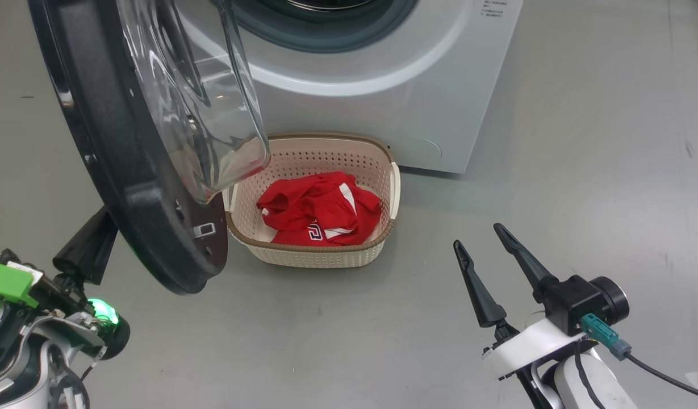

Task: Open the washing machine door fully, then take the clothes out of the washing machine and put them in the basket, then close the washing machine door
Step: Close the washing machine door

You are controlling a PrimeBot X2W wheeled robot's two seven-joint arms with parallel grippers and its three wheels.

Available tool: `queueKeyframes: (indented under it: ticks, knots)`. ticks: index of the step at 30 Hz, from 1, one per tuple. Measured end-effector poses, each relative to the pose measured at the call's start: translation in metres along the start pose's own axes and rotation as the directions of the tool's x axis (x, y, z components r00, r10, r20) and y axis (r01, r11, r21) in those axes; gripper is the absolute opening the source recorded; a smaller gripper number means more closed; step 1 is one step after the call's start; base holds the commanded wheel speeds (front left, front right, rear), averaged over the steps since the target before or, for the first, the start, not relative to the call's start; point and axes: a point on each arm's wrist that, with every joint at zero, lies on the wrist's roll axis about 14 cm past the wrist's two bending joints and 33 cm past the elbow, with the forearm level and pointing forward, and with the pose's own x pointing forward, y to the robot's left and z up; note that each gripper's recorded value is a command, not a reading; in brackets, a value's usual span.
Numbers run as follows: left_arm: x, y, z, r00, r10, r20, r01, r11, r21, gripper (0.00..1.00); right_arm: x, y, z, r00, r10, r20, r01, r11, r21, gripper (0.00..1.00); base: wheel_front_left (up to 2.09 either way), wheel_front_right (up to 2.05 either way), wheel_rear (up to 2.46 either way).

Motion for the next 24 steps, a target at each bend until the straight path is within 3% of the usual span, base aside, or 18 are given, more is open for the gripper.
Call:
queueKeyframes:
  ticks: [24]
  knots:
    - [0.065,0.049,-0.072,0.966,0.08,-0.244,-0.102,0.992,-0.077,0.0,-0.019,-0.054,0.0,0.987,-0.161,-0.002,0.161,0.986,-0.031,1.0,0.0,0.0,0.0]
